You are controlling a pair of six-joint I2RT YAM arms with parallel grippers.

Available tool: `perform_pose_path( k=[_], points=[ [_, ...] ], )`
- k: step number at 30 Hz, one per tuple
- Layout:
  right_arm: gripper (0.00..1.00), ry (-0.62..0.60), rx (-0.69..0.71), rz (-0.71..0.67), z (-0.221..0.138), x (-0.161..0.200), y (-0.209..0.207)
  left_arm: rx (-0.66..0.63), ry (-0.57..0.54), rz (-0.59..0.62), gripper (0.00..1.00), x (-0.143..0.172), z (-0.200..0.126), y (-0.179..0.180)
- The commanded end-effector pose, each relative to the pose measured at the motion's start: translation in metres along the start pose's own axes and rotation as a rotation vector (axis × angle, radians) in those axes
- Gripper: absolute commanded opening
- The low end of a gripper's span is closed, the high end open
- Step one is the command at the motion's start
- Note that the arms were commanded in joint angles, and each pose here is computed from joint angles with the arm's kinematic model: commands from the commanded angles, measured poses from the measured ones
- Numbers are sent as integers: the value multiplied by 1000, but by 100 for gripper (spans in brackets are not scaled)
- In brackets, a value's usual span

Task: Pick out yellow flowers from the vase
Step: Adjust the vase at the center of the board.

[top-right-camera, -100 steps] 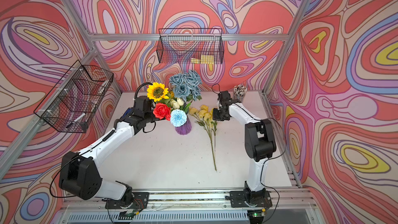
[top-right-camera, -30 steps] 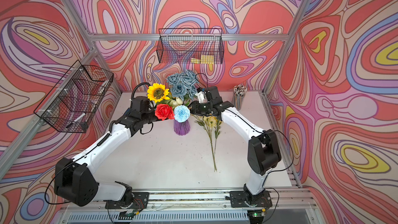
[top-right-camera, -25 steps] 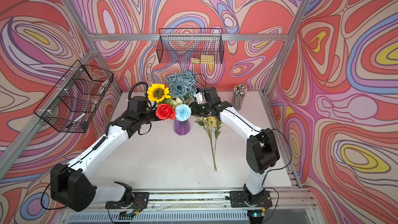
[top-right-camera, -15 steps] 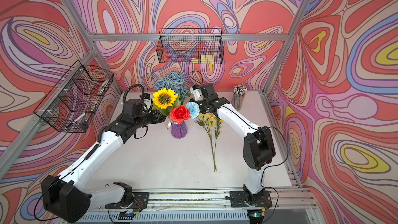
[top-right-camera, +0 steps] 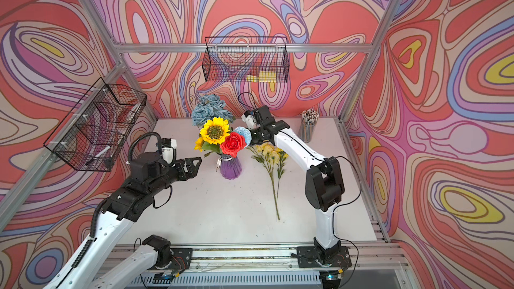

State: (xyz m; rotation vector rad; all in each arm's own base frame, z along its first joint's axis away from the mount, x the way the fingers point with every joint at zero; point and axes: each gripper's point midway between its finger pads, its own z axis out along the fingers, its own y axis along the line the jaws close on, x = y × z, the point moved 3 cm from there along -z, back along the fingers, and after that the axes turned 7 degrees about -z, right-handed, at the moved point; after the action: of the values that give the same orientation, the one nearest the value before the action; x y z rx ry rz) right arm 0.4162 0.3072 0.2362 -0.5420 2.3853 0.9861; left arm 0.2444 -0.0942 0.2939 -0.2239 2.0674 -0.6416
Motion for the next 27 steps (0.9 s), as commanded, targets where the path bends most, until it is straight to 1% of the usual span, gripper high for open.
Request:
perform_pose_path(
  k=[1,2,3,4,5,8,9,11,14,17,21,27],
  points=[
    [20,-39,47,-49,-16,-9,7,-113,11,0,90,8,1,21],
    [29,-51,67,-52,-22,-10,7,-122,20,-1,90,10,5,24],
    [34,-57,80,-50,-27,-9,7,-130,31,-2,90,13,10,26],
    [38,-60,85,-46,-32,-8,8,-134,43,-4,90,15,15,27],
    [40,-66,94,-35,-35,-5,8,-141,51,-7,91,16,20,28],
    [41,-102,117,31,-44,7,1,-158,70,-12,91,17,34,31],
    [41,-138,129,53,-55,9,1,-155,71,-12,91,17,37,31],
    [41,-185,128,115,-65,18,-3,-149,65,-12,91,15,43,30],
    [40,-214,60,194,-67,35,0,-139,52,-19,91,10,47,28],
    [39,-248,-18,234,-67,44,6,-119,49,-21,91,6,51,25],
    [39,-252,-116,254,-57,45,18,-112,54,-17,91,4,58,23],
    [39,-248,-193,237,-49,32,31,-99,57,-28,91,5,62,22]
  ],
)
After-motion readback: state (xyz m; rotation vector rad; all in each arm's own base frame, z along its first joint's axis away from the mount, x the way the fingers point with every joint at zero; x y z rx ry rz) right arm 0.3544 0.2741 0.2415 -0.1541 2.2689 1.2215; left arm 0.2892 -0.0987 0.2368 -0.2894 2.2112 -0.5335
